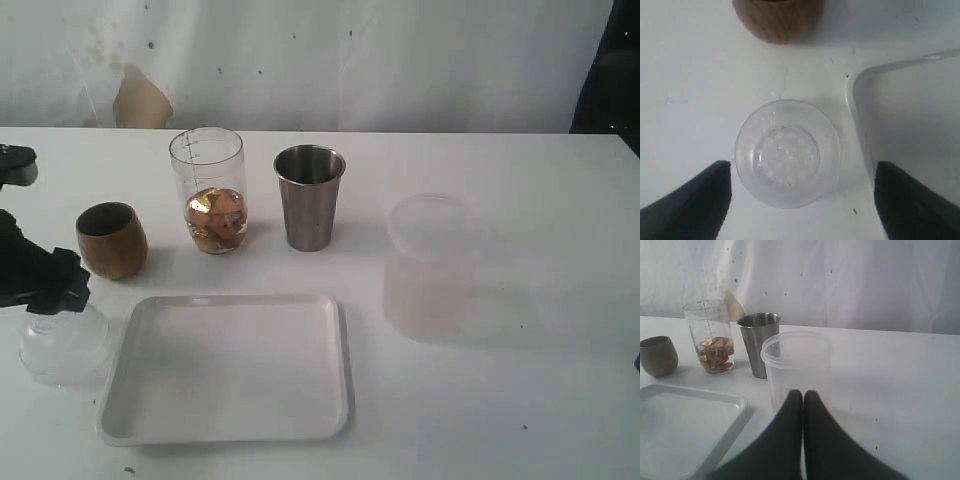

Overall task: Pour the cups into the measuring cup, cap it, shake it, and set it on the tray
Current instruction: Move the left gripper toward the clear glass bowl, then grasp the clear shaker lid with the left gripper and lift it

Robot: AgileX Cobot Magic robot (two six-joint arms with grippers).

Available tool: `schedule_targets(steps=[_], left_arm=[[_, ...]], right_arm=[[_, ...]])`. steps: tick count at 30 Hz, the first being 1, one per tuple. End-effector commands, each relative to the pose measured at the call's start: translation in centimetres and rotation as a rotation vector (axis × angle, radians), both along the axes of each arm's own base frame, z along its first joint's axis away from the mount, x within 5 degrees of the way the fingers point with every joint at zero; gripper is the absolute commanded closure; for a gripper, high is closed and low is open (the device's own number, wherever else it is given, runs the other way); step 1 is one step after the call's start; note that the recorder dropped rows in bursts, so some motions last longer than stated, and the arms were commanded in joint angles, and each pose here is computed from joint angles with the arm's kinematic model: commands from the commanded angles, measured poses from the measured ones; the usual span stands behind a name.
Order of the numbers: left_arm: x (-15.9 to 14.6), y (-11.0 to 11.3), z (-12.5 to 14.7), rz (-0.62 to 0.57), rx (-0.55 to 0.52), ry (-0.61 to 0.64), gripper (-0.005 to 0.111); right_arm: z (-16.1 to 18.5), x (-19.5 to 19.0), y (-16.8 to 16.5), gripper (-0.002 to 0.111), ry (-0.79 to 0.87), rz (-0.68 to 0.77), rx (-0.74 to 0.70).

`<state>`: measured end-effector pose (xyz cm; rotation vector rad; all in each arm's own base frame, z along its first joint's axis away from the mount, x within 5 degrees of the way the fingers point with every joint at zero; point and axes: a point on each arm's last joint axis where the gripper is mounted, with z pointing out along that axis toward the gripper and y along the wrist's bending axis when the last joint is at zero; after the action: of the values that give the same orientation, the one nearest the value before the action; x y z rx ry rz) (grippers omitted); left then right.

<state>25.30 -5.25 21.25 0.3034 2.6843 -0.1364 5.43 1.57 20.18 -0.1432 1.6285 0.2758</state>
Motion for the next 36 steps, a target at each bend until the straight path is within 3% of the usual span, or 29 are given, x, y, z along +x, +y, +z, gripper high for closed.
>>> schedule_targets(steps=[1,5,11,18,22,36], left_arm=[[0.9,-0.3,-1.1,-0.007,0.01,0.003,0.032],[1.3,-0.3,-2.1,-0.01,0.02,0.029,0.036],[1.5,-0.4,-2.6,-0.009,0.023,0.041,0.054],[1.5,-0.3,-2.4,-0.011,0.026,0.03,0.106],[1.9,-0.5,-0.6,0.005,0.011,0.03,0.107],[5.2,-2.1,12.4,-0.026,-0.05,-0.104,0.107]], right_arm=[[-0.1,0.0,0.0,0.108,-0.005,-0.006,-0.002],[-0.1,0.0,0.0,0.108,-0.005,-0.006,-0.002],[-0.1,0.0,0.0,0.108,-0.005,-0.006,-0.002],[-0.1,0.0,0.0,0.108,-0.005,-0.006,-0.002],[-0.1,0.0,0.0,0.108,-0.005,-0.006,-0.002],[-0.1,0.0,0.0,0.108,-0.005,-0.006,-0.002]])
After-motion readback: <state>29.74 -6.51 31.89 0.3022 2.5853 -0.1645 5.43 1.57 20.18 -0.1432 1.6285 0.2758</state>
